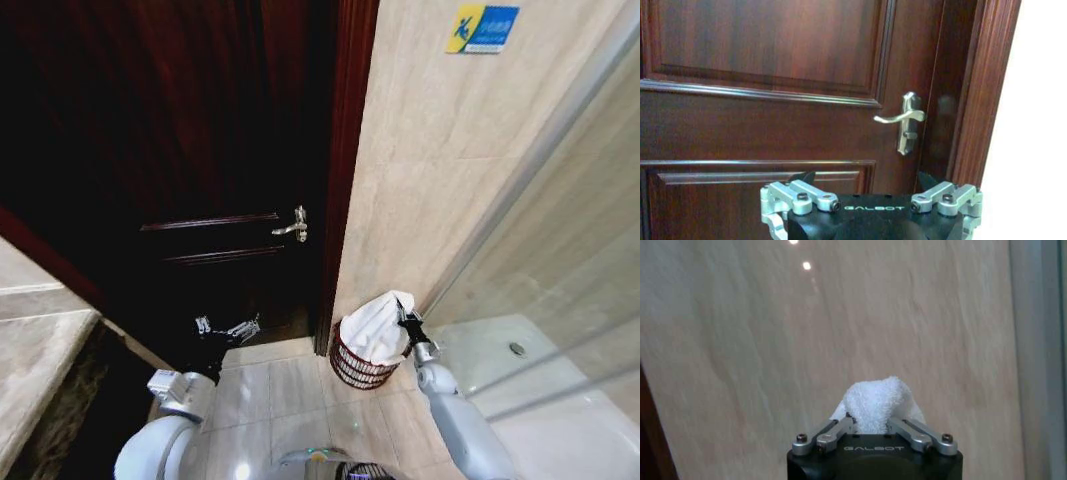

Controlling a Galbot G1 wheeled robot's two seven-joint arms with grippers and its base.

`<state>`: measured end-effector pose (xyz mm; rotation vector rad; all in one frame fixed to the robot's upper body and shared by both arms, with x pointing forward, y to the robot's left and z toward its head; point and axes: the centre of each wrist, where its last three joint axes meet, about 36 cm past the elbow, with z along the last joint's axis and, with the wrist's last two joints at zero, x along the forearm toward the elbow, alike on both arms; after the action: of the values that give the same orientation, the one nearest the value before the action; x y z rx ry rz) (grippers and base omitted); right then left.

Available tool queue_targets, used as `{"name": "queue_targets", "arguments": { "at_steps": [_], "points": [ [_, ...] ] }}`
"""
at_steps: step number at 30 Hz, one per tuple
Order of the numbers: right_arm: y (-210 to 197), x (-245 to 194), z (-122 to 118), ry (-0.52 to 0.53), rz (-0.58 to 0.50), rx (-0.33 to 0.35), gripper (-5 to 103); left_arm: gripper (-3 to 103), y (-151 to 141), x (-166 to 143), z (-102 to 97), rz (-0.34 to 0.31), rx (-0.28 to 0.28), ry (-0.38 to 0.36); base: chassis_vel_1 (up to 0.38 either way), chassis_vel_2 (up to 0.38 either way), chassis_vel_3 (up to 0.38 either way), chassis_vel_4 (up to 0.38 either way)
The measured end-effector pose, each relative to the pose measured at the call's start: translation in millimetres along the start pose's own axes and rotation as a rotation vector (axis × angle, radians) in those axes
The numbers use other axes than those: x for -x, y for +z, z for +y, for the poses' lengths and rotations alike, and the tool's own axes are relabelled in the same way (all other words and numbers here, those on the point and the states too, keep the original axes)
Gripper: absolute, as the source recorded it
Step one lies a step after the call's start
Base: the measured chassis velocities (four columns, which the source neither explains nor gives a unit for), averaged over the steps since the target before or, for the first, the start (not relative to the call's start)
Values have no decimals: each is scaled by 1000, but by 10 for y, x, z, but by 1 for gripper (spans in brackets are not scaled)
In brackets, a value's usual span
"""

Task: Discard the used towel into the hamper.

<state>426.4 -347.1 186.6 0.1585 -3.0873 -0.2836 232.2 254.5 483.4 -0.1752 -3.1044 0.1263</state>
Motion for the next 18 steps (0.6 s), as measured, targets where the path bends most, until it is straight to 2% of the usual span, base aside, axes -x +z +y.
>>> {"name": "queue_targets", "arguments": {
  "at_steps": [2, 5, 6, 8, 18],
  "points": [
    [62, -20, -25, 7, 33, 14, 10, 100, 0, 0, 0, 0, 0, 0, 0, 0, 0, 0],
    [221, -58, -69, 35, 139, 52, 10, 100, 0, -1, 0, 0, 0, 0, 16, -14, -14, 26],
    [221, -58, -69, 35, 139, 52, 10, 100, 0, -1, 0, 0, 0, 0, 48, -41, -43, 78],
    [322, -98, -95, 47, 217, 80, 10, 100, 0, -1, 0, 0, 0, 0, 24, -23, -30, 39],
    [486, -5, -190, 65, 414, 91, 10, 100, 0, 0, 0, 0, 0, 0, 0, 0, 0, 0]
  ]
}}
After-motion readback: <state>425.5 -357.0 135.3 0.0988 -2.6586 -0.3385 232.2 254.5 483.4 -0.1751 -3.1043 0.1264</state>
